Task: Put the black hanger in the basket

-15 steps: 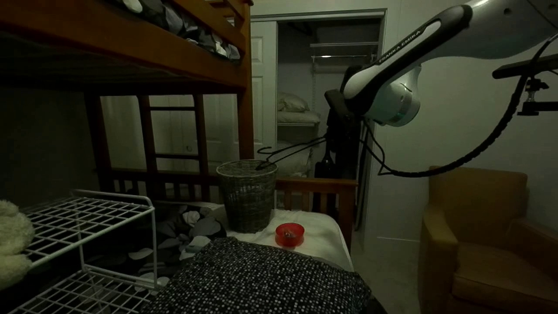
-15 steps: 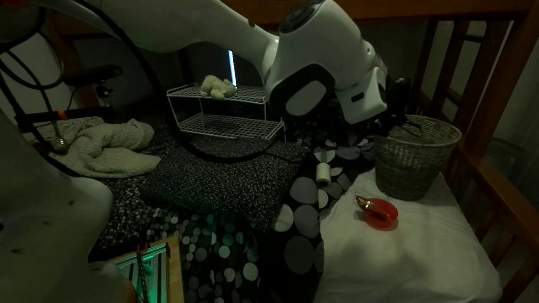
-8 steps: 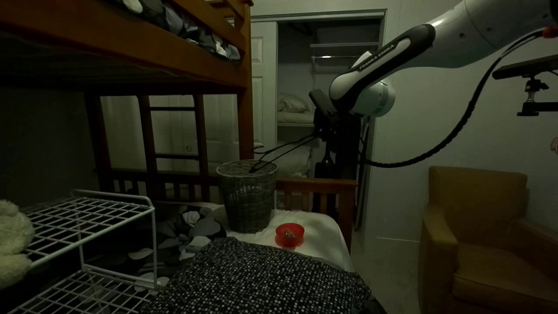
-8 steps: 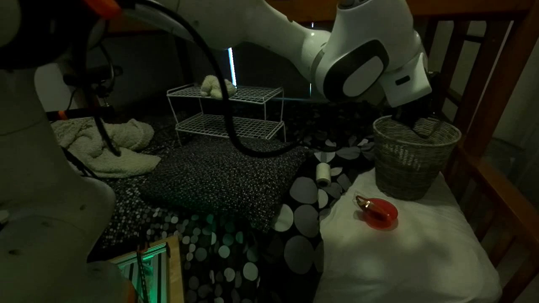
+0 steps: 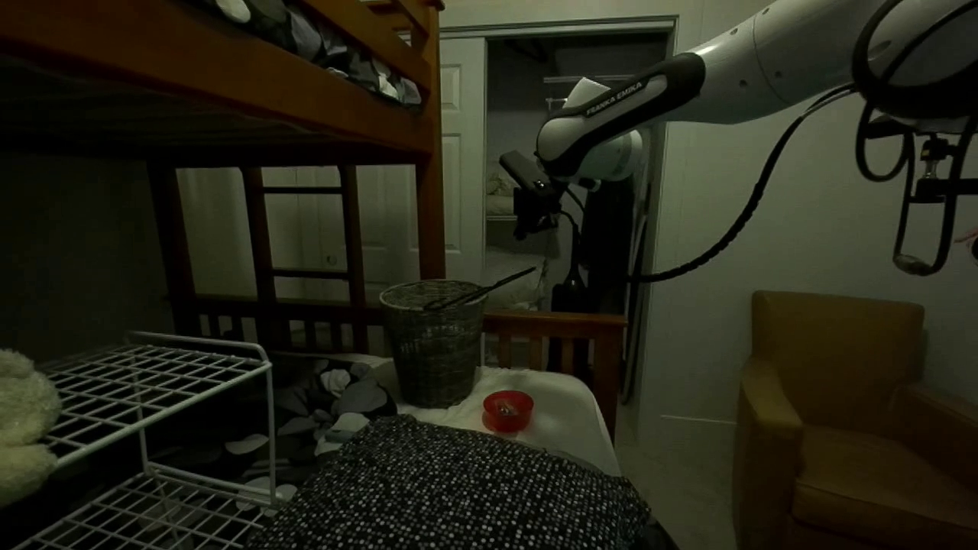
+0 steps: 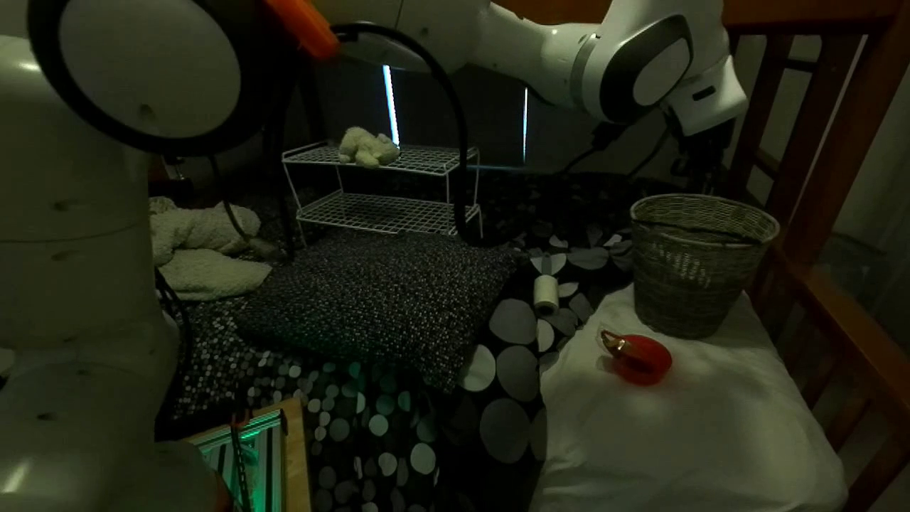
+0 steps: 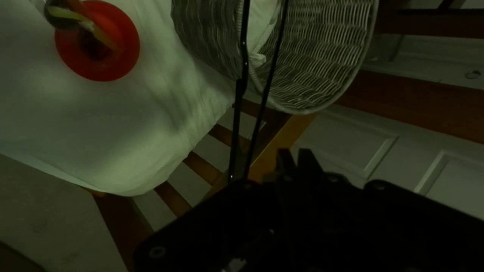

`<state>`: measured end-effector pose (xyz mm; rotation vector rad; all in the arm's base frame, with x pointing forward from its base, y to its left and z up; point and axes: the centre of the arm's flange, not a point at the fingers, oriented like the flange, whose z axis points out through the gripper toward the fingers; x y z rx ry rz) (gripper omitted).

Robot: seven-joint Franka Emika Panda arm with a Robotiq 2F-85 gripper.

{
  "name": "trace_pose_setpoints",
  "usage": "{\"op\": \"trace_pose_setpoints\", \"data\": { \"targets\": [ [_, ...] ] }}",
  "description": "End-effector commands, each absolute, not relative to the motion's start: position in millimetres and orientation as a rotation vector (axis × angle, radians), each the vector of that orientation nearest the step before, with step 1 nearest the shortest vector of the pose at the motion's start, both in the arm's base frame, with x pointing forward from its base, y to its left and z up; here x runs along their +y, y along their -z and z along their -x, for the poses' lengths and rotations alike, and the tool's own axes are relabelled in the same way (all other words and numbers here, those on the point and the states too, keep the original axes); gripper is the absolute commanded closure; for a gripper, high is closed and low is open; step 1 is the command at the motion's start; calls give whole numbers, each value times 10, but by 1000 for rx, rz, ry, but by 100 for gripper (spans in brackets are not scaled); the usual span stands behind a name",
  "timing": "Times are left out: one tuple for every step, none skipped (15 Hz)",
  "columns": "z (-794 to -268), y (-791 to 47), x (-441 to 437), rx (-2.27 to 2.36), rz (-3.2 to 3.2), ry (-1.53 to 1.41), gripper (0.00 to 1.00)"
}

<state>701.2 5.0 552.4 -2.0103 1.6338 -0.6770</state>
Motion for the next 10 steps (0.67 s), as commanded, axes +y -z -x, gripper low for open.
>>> {"op": "trace_pose_setpoints", "data": {
  "targets": [
    [-7190, -5653, -51, 1708, 1944, 698, 68],
    [-7147, -5693, -57, 1712, 1909, 687, 67],
    [-7064, -5721, -69, 1717, 1885, 663, 60],
    [-6937, -5742, -41, 1721, 1904, 586, 54],
    [-6759, -5713, 5, 1736, 1964, 546, 47],
    [-6595, -5698, 43, 1706, 2030, 458, 38],
    [-6388, -5676, 75, 1644, 2092, 427, 31],
    [-6151, -5607, 101, 1580, 2149, 400, 23],
    [-6017, -5631, 141, 1507, 2182, 367, 16],
    [-6623, -5697, 185, 1584, 2113, 432, 33]
  ]
}}
